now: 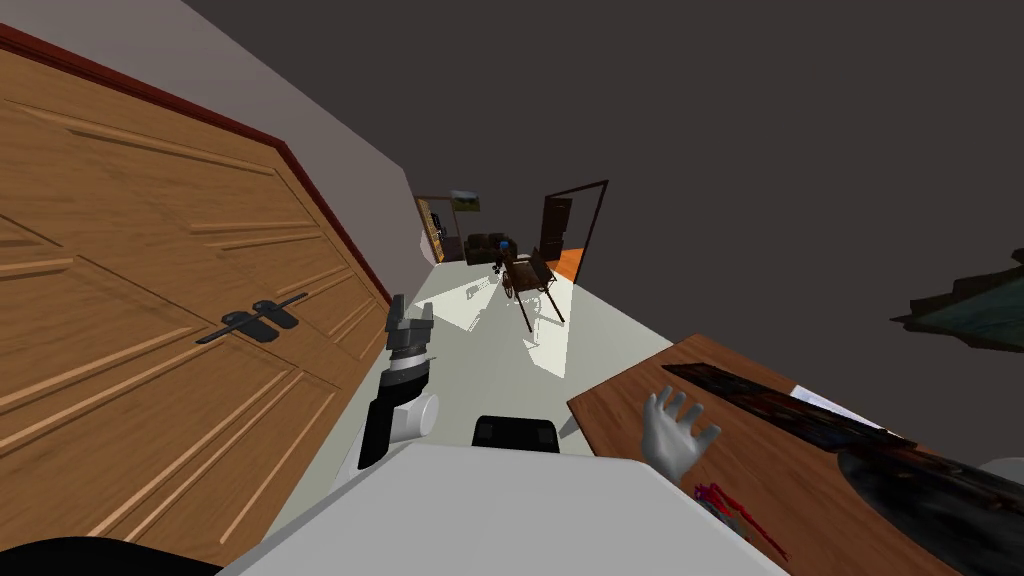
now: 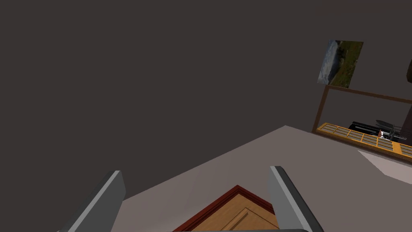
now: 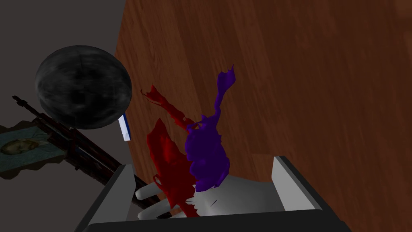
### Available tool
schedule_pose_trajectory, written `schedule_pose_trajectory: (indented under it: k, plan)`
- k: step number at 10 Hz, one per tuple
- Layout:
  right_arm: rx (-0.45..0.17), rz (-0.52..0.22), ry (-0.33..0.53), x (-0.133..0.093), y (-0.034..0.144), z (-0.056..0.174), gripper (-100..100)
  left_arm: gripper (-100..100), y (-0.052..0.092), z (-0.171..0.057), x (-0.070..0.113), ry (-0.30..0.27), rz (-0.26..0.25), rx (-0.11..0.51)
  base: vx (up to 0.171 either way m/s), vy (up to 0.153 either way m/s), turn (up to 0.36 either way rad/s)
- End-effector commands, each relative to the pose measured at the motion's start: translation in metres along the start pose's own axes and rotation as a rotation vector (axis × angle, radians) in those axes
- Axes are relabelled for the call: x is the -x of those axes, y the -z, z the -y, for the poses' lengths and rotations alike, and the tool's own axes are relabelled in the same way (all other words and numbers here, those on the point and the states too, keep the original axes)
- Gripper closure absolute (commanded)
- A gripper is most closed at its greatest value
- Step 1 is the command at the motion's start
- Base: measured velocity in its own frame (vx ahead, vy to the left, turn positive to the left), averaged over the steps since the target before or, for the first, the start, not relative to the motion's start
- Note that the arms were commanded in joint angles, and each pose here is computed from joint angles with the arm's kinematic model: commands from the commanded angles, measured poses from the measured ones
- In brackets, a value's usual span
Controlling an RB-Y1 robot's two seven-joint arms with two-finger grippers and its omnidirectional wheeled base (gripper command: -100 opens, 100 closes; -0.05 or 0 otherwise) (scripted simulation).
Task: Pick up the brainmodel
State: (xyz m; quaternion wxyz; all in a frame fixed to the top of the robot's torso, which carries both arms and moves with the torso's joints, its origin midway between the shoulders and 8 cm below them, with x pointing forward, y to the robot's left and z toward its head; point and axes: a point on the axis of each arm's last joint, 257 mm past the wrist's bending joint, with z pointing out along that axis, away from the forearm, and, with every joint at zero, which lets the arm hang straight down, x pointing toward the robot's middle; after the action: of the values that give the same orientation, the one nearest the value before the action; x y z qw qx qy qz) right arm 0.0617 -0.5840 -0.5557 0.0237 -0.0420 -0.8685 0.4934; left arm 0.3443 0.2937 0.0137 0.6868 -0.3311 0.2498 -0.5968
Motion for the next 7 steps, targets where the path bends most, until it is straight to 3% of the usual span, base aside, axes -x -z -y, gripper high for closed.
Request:
schedule_pose_trajectory:
  k: [1, 4, 5, 7]
  plan:
    - [0.000, -0.021, -0.016, -0.010, -0.002, 0.002, -100, 0, 0.000, 0.000, 0.000, 0.000, 0.000, 0.000, -0.006, -0.033, 0.135]
    - [0.000, -0.070, -0.044, -0.044, -0.002, -0.001, -100, 0, 0.000, 0.000, 0.000, 0.000, 0.000, 0.000, -0.004, -0.031, 0.179]
    - [0.000, -0.074, -0.047, -0.045, -0.003, 0.000, -100, 0, 0.000, 0.000, 0.000, 0.000, 0.000, 0.000, -0.003, -0.024, 0.100]
    - [-0.007, -0.120, -0.068, -0.080, -0.002, 0.000, -100, 0, 0.000, 0.000, 0.000, 0.000, 0.000, 0.000, -0.008, -0.033, 0.258]
